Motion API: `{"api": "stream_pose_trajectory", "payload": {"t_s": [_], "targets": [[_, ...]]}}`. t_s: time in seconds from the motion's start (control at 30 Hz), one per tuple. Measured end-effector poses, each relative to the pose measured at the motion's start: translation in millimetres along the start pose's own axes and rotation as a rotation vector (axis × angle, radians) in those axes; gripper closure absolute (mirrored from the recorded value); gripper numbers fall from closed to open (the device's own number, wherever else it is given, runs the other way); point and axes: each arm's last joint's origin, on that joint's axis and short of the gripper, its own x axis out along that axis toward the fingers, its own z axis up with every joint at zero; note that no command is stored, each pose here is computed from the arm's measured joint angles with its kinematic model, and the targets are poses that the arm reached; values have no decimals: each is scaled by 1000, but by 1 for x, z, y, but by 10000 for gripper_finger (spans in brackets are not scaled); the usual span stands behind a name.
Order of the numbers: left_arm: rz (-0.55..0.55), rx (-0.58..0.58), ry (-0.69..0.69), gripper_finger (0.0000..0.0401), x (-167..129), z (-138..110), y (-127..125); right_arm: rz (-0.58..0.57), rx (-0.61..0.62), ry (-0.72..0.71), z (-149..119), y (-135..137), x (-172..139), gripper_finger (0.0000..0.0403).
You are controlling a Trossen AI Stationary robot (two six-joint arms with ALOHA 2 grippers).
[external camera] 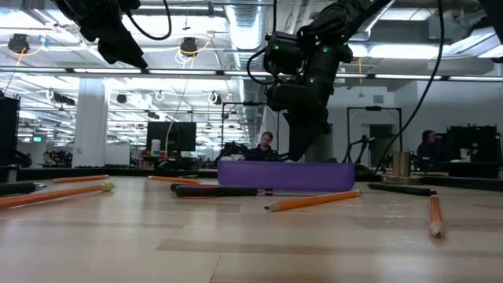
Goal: Pick & place school supplies into a supply box
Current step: Put the black pen into the pencil box
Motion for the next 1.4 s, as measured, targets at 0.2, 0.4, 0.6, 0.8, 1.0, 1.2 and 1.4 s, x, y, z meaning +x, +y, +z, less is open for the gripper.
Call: {"api": "stream_pose_trajectory", "payload": {"t_s": [0.2,0.4,0.6,0.8,1.0,1.2,1.4], "targets": [[0,0,1,211,0,0,0,-5,4,25,-2,-1,0,351],[-1,-1,1,211,0,0,0,-17,17,82,-3,0,-8,351],[1,-1,11,211,0,-1,0,-28,22,126,1,3,-22,351],[9,-10,53,211,0,-5,1,-111,38,200,-10,3,-31,351],[11,-33,33,211,-4,-5,1,-197,74,125,-26,3,-63,351],[19,-48,-16,211,-8,-10,1,-262,135,-25,-57,5,-107,351],[-13,-74,-55,211,-7,-26,-1,-294,248,-111,-105,6,-125,351]]}}
